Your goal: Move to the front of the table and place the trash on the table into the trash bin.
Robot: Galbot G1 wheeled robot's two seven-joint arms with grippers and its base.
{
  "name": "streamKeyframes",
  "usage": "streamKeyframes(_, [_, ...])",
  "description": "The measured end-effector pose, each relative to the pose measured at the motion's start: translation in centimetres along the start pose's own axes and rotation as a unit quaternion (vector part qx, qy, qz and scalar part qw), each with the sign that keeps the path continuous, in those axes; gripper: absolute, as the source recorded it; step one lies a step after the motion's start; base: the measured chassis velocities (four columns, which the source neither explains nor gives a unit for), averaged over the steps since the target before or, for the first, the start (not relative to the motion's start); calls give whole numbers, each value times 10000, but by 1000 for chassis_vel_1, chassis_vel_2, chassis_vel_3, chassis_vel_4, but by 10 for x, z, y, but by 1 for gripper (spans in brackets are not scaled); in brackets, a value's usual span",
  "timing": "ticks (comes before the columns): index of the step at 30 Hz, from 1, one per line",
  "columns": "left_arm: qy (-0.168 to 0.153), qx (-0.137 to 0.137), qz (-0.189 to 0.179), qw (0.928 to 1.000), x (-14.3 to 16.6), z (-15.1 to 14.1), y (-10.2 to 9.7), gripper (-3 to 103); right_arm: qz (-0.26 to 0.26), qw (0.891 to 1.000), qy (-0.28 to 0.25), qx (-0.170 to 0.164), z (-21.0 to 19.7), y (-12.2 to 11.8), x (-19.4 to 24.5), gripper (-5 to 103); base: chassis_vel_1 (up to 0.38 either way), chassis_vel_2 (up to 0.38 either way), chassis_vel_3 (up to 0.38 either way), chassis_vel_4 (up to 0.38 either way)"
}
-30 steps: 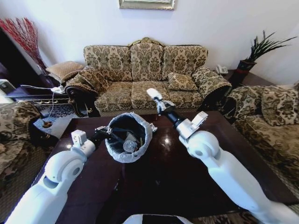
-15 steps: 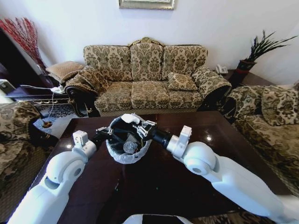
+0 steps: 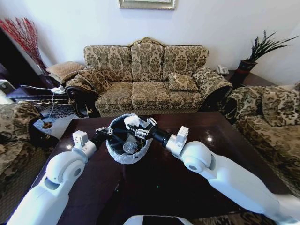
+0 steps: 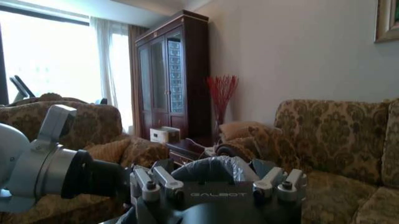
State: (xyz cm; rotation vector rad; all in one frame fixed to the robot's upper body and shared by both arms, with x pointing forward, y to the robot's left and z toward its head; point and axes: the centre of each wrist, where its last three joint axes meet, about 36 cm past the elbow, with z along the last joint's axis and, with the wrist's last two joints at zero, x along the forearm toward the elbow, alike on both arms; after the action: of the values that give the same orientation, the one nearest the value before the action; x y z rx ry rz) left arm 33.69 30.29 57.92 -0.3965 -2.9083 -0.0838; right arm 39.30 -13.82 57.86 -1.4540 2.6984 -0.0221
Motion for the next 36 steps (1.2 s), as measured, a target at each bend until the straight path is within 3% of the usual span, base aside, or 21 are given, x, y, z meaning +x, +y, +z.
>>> streamKeyframes(1, [2, -3, -3, 10000, 0, 0, 0, 1, 2, 10000, -15, 20, 0, 0, -1, 84, 0, 0, 0, 0])
streamKeyframes(2, [14, -1, -14, 10000, -1, 0, 2, 1, -9, 10000, -59, 52, -1, -1, -4, 95, 0, 0, 0, 0])
streamKeyframes(6, [27, 15, -17, 10000, -2, 2, 2, 1, -49, 9999, -135, 76, -3, 0, -11, 100, 0, 0, 0, 0])
streamKeyframes(13, [33, 38, -33, 10000, -3, 3, 3, 1, 19, 9993, -353, 89, -11, 2, -20, 100, 0, 0, 0, 0])
streamKeyframes(18, [-19, 63, -133, 9999, -3, 3, 7, 1, 985, 9938, -516, 28, -18, -12, -23, 100, 0, 0, 0, 0])
streamKeyframes(20, [-57, 97, -184, 9998, -2, 3, 9, 1, 1610, 9864, -341, 1, -1, -33, -19, 100, 0, 0, 0, 0])
streamKeyframes(22, [-67, 105, -196, 9997, -1, 3, 9, 1, 1748, 9841, -307, 18, 5, -37, -18, 100, 0, 0, 0, 0])
streamKeyframes(26, [-120, 164, -296, 9994, 1, 5, 12, 1, 2536, 9672, -99, 85, 53, -66, -9, 100, 0, 0, 0, 0])
streamKeyframes(28, [-131, 167, -310, 9993, 1, 5, 12, 1, 2665, 9638, -71, 80, 65, -71, -7, 100, 0, 0, 0, 0])
streamKeyframes(31, [-162, 150, -326, 9992, 3, 3, 11, 1, 3164, 9484, 197, 108, 120, -86, 6, 100, 0, 0, 0, 0])
streamKeyframes(36, [-171, 119, -333, 9992, 3, 2, 12, 1, 3412, 9384, 543, -24, 165, -88, 23, 100, -19, 10, 13, -20])
